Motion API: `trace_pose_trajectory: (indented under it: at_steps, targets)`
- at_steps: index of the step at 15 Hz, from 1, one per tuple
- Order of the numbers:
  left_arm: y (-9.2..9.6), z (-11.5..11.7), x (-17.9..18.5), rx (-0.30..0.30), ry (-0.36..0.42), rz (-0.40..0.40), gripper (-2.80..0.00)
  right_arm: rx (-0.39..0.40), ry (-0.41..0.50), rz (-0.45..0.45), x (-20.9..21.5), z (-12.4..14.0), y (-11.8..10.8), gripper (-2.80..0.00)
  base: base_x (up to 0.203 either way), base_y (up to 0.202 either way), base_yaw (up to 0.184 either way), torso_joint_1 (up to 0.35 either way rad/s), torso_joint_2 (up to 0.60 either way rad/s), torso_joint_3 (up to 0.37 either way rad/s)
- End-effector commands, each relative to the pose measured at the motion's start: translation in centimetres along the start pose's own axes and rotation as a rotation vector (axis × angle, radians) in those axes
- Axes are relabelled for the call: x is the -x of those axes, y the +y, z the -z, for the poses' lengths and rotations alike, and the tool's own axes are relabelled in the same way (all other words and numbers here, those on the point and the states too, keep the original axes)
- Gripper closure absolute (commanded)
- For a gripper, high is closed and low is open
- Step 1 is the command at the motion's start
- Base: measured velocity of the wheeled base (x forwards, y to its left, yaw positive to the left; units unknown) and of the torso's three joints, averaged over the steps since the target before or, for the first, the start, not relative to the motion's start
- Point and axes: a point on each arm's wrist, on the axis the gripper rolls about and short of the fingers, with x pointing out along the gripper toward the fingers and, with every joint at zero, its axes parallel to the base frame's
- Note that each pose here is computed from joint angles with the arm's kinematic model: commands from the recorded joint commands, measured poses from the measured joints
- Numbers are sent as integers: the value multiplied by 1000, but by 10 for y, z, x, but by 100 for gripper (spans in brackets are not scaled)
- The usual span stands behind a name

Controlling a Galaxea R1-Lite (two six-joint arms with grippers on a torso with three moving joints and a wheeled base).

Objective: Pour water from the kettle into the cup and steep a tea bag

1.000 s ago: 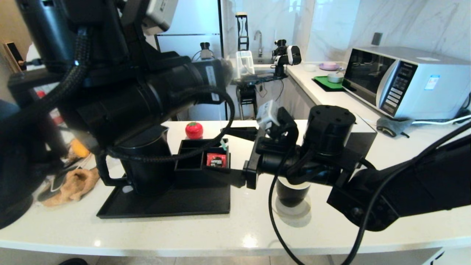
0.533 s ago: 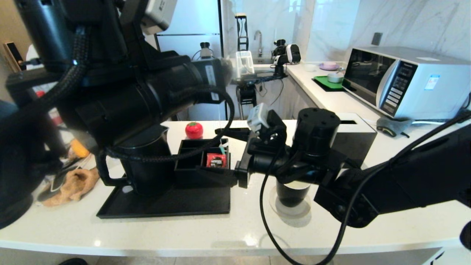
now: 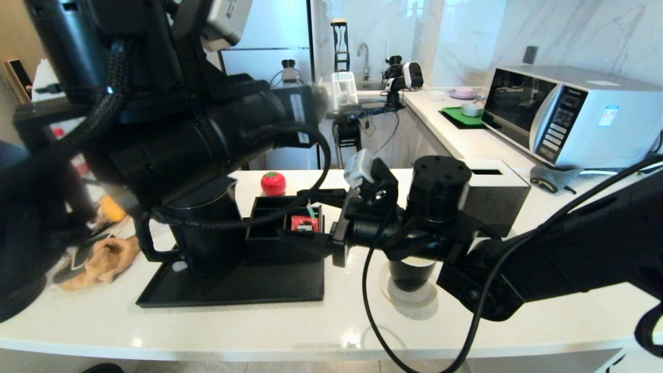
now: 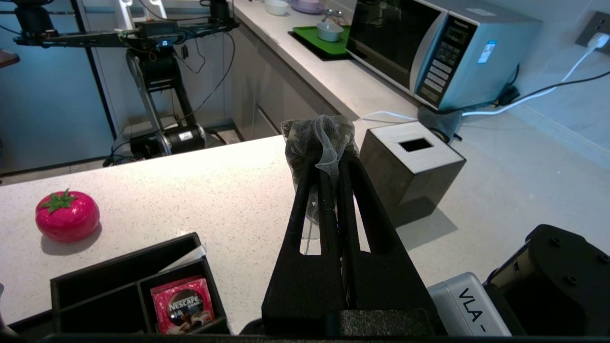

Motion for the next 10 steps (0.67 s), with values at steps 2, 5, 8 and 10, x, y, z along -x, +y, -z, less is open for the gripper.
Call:
trace_pose_trajectory:
  at_steps: [2,5,8,10]
  targets:
    - [0,1,-1,1,1,-1,0,7,-8,-2,0,-1,0,0,0,0,0,0,0,0]
    - [0,1,-1,1,2,-1,0,6,-6,-3,0,-1,0,0,0,0,0,0,0,0]
    - [0,1,-1,1,1,-3,0,6,-6,-3,0,-1,0,0,0,0,0,0,0,0]
    - [0,1,-1,1,1,-3,0,7,-8,-2,0,-2,0,0,0,0,0,0,0,0]
